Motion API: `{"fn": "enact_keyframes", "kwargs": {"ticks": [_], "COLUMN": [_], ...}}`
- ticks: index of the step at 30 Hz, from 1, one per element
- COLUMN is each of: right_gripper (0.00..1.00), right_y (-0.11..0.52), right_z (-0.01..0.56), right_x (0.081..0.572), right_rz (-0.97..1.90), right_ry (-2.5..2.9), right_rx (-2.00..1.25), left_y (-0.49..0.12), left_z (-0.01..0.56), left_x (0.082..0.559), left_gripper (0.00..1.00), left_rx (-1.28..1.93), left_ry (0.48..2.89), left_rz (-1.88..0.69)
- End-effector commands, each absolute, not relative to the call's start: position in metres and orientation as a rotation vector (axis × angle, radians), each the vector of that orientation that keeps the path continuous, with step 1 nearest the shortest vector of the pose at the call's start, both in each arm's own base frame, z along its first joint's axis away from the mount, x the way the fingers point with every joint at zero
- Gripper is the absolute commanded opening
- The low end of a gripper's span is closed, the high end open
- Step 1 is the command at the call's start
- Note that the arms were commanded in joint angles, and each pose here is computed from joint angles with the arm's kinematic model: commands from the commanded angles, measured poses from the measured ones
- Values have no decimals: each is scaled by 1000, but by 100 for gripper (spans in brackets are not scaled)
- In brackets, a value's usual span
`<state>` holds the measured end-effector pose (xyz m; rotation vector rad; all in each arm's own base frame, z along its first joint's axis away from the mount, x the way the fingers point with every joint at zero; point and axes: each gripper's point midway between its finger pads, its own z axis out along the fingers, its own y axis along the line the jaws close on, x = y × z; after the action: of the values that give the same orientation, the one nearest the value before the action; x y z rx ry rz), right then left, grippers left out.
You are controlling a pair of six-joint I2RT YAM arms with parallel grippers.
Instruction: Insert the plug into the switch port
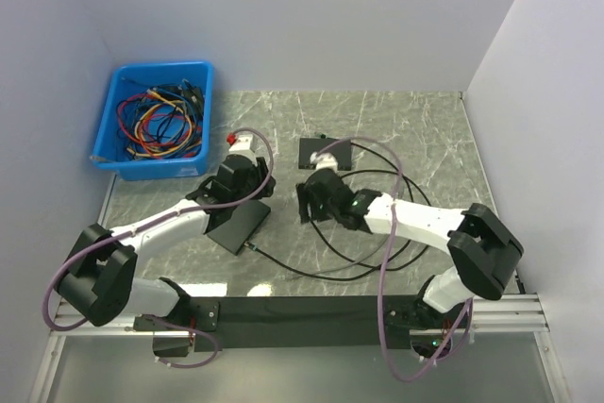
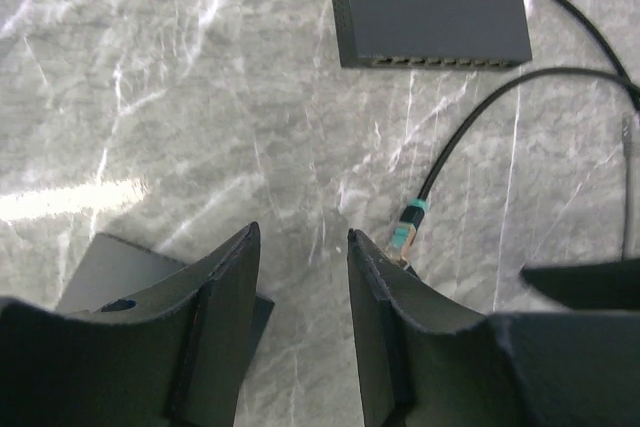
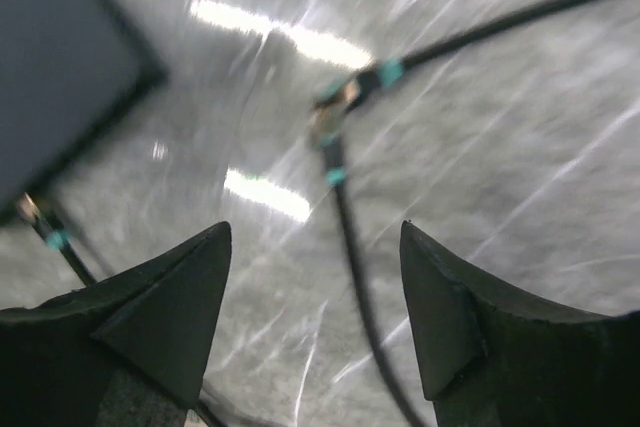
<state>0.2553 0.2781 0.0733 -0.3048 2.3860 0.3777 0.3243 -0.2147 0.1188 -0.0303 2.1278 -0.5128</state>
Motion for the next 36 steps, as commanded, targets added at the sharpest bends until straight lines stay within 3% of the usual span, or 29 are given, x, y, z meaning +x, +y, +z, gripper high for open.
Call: {"fn": "enact_keyframes", "kwargs": {"ticks": [1,10,15,36], "right_gripper": [75,77,77,77], "right_y": [268,211,195,190], "right_z": [122,124,98,43], "right_x": [301,389,424,482], "right_rz": [458,492,470,460], "right_ry": [2286,2293,2352,2464], "right_rx": [-113,197,291,345], "left_y": [-220,-254,-271,-303], "left_z": [139,162,135,77], "left_x": [342,384,410,456], "left_gripper": [46,47,48,47], "left_rx": [-36,68,86,132], "left_ry": [2065,1972,2032,2136], "left_rz": [-594,-818,-864,-939]}}
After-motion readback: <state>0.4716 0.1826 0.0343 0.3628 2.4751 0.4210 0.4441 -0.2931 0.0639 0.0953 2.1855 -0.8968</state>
